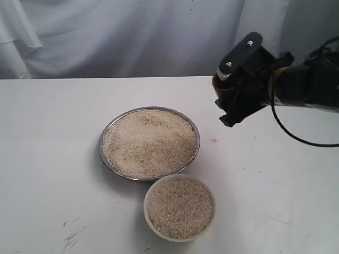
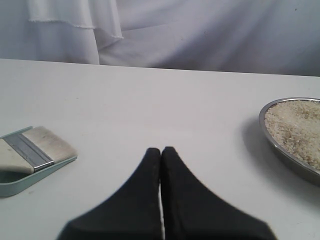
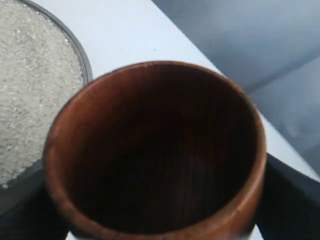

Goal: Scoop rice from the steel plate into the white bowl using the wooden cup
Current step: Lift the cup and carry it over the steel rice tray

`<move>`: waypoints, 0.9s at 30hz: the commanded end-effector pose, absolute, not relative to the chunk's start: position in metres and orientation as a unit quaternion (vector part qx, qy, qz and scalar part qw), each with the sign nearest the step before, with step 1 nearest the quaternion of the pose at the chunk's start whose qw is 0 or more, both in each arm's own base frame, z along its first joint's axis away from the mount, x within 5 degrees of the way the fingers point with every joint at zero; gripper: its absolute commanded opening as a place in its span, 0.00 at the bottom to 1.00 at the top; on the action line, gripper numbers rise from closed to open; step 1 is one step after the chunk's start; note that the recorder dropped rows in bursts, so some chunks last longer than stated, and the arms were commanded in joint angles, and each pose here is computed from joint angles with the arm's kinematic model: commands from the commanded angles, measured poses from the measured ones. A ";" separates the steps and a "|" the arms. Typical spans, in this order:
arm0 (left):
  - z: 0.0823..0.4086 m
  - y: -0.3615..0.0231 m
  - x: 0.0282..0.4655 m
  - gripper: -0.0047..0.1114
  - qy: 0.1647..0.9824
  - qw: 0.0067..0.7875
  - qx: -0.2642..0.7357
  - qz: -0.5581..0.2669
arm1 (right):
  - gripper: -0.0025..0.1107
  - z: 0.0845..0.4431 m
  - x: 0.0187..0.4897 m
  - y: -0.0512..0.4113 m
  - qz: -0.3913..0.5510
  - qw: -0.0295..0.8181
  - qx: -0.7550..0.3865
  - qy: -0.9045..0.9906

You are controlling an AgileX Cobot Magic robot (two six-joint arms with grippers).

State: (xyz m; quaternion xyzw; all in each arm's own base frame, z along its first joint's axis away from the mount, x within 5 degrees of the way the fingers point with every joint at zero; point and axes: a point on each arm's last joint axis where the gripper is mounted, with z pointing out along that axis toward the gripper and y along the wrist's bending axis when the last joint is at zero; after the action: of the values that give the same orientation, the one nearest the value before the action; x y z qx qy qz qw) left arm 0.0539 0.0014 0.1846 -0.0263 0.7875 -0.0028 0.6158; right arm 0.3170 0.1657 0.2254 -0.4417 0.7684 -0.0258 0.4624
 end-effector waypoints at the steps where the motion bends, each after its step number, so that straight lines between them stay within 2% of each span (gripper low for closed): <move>1: 0.184 0.001 0.054 0.04 0.784 0.621 -0.028 -0.003 | 0.02 0.259 0.321 0.189 -0.116 0.480 -0.517 0.698; 6: 0.184 0.001 0.054 0.04 0.784 0.621 -0.028 -0.003 | 0.02 0.267 0.319 0.205 -0.180 0.465 -0.591 0.634; 11: 0.184 0.001 0.054 0.04 0.784 0.621 -0.028 -0.003 | 0.02 0.252 0.326 0.220 -0.242 0.413 -0.662 0.577; 16: 0.184 0.001 0.054 0.04 0.784 0.621 -0.028 -0.003 | 0.02 0.240 0.332 0.246 -0.257 0.397 -0.708 0.525; 21: 0.184 0.001 0.054 0.04 0.784 0.621 -0.028 -0.003 | 0.02 0.205 0.329 0.290 -0.319 0.308 -0.796 0.413; 27: 0.184 0.001 0.054 0.04 0.784 0.621 -0.028 -0.003 | 0.02 0.175 0.341 0.347 -0.364 0.305 -0.820 0.320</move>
State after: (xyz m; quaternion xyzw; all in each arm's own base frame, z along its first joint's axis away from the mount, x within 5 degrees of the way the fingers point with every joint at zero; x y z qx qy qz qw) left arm 0.0539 0.0014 0.1846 -0.0263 0.7875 -0.0028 0.6158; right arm 0.3371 0.3357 0.1775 -0.8140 0.3608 -0.3333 0.3102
